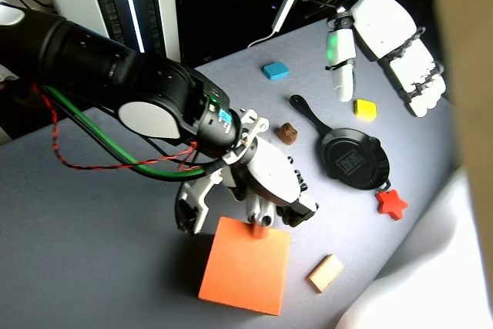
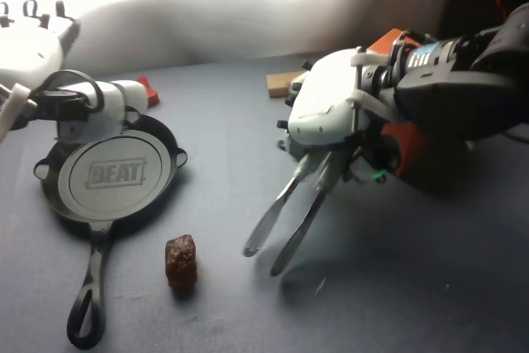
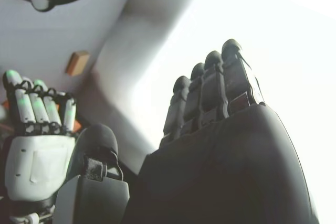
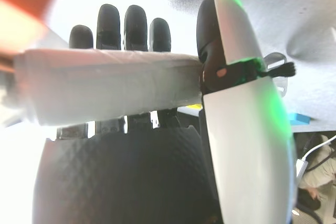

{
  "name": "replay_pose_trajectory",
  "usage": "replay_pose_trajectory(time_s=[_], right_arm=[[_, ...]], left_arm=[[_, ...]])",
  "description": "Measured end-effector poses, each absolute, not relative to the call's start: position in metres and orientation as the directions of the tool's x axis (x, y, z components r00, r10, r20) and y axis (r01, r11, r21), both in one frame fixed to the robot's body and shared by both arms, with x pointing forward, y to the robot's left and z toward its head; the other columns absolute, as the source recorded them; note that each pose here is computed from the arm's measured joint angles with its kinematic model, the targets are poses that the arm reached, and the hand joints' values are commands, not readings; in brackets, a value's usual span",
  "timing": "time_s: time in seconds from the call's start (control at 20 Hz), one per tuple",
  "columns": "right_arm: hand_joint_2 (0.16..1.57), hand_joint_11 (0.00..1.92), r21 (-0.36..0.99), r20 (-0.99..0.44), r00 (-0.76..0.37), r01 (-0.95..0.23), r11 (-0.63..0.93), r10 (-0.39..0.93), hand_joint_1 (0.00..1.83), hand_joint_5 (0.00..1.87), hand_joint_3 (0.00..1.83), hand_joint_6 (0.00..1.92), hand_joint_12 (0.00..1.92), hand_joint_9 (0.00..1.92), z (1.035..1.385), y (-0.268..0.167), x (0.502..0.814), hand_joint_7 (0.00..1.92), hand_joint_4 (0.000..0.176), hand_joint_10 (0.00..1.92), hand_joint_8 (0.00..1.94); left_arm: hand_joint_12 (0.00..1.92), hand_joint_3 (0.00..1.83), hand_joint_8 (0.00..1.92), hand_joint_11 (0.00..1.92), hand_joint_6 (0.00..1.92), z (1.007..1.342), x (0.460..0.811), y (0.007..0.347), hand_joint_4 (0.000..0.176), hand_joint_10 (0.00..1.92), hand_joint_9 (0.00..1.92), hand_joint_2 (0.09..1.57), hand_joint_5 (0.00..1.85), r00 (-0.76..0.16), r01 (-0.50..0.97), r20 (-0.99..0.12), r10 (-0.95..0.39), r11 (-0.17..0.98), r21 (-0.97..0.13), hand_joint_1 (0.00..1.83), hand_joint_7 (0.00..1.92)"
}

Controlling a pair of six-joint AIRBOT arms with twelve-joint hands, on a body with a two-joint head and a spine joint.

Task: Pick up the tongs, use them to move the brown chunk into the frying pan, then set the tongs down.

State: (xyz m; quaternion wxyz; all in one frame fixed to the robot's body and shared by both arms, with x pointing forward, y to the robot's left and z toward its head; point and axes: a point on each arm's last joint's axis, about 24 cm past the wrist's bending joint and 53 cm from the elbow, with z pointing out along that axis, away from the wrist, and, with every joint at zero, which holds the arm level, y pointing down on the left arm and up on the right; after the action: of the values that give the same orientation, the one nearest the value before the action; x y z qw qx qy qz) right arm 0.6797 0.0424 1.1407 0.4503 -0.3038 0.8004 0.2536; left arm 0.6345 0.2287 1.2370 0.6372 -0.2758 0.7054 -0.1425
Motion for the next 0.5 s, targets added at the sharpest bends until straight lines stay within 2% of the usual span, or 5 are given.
replay_pose_trajectory(time_s=[0.1, 0.15, 0.2, 0.3, 0.5], right_arm=[[1.17, 0.58, 0.134, -0.882, -0.401, -0.717, 0.684, -0.247, 1.2, 0.87, 0.0, 1.23, 1.37, 1.02, 1.15, 0.042, 0.679, 0.92, 0.007, 0.42, 1.05], [1.2, 0.5, 0.14, -0.884, -0.4, -0.718, 0.682, -0.24, 1.17, 0.79, 0.0, 1.34, 1.43, 0.9, 1.155, 0.043, 0.677, 0.84, 0.008, 0.57, 1.16], [1.2, 0.5, 0.145, -0.885, -0.402, -0.717, 0.682, -0.234, 1.17, 0.79, 0.0, 1.34, 1.43, 0.9, 1.159, 0.044, 0.677, 0.84, 0.008, 0.57, 1.16], [1.16, 0.59, 0.178, -0.881, -0.426, -0.703, 0.689, -0.206, 1.2, 0.86, 0.0, 1.23, 1.35, 0.96, 1.171, 0.043, 0.675, 0.95, 0.008, 0.52, 1.01], [1.2, 0.51, 0.26, -0.878, -0.464, -0.667, 0.698, -0.116, 1.18, 0.77, 0.0, 1.36, 1.4, 0.9, 1.203, 0.04, 0.668, 0.89, 0.0, 0.52, 1.11]], left_arm=[[0.0, 0.0, 0.0, 0.0, 0.0, 1.238, 0.635, 0.234, 0.023, 0.0, 0.0, 1.3, 0.0, -0.022, -0.22, -0.822, -0.569, 0.805, -0.551, 0.01, 0.0], [0.0, 0.0, 0.0, 0.01, 0.0, 1.238, 0.635, 0.234, 0.026, 0.0, 0.0, 1.29, 0.0, -0.022, -0.22, -0.822, -0.569, 0.804, -0.552, 0.01, 0.0], [0.0, 0.0, 0.0, 0.01, 0.0, 1.238, 0.635, 0.233, 0.026, 0.0, 0.0, 1.29, 0.0, -0.024, -0.22, -0.821, -0.57, 0.804, -0.552, 0.01, 0.0], [0.0, 0.0, 0.0, 0.0, 0.0, 1.238, 0.635, 0.234, 0.027, 0.0, 0.0, 1.29, 0.0, -0.024, -0.221, -0.821, -0.57, 0.804, -0.552, 0.0, 0.0], [0.0, 0.0, 0.0, 0.0, 0.0, 1.237, 0.635, 0.234, 0.028, 0.0, 0.0, 1.29, 0.0, -0.025, -0.222, -0.821, -0.571, 0.804, -0.552, 0.01, 0.0]])
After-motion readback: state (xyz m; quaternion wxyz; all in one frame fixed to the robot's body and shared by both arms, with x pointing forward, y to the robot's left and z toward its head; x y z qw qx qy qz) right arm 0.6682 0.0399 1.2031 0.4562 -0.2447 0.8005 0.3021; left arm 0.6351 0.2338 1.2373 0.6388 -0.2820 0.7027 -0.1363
